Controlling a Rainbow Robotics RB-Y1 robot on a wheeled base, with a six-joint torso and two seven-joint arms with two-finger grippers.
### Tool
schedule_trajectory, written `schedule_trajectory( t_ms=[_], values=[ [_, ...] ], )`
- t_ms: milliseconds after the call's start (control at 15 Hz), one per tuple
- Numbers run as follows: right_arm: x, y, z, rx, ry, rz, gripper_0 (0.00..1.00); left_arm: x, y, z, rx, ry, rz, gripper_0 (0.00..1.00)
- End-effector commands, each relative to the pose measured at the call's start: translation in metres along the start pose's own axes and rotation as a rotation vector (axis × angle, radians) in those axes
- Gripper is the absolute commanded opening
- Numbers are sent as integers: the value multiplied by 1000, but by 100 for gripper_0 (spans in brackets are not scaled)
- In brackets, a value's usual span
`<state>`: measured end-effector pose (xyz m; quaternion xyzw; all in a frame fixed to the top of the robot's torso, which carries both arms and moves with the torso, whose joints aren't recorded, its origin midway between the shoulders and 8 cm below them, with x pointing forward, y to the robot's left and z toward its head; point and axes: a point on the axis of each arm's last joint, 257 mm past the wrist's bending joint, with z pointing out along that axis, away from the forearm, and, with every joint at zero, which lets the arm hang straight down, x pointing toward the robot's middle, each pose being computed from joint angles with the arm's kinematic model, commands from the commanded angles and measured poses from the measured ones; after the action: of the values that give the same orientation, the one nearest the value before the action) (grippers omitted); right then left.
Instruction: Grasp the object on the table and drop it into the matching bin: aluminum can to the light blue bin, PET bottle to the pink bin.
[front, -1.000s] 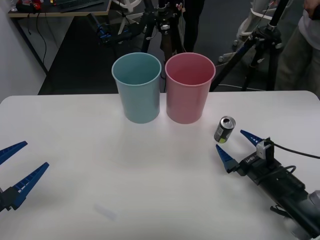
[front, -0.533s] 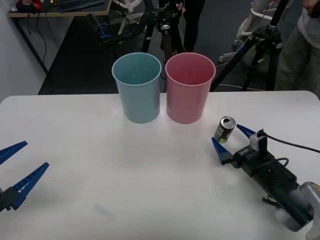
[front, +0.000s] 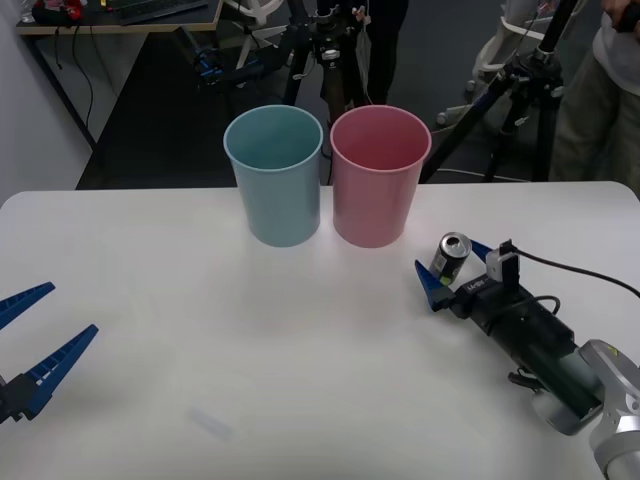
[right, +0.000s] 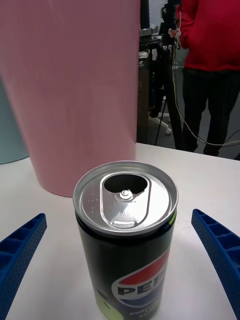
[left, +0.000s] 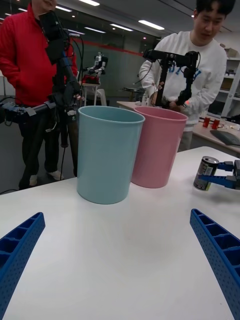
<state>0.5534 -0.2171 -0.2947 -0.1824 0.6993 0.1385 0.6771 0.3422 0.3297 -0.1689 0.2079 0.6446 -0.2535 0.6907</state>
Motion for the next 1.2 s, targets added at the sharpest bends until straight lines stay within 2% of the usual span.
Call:
schedule_trajectory(
  t_ms=[67,400,467,533,600,1200],
  values=[
    [2,0,7,2,6,10,100,0,0,0,0,0,0,100],
    [1,2,13,4,5,20,100,0,0,0,0,0,0,100],
    [1,2,13,3,4,18,74,0,0,0,0,0,0,100],
    [1,2,13,3,4,20,15,0,0,0,0,0,0,100],
    [1,2,13,3,4,23,0,0,0,0,0,0,0,100],
    [-4,1,13,-2,-9,24,0,0,0,0,0,0,0,100]
  ],
)
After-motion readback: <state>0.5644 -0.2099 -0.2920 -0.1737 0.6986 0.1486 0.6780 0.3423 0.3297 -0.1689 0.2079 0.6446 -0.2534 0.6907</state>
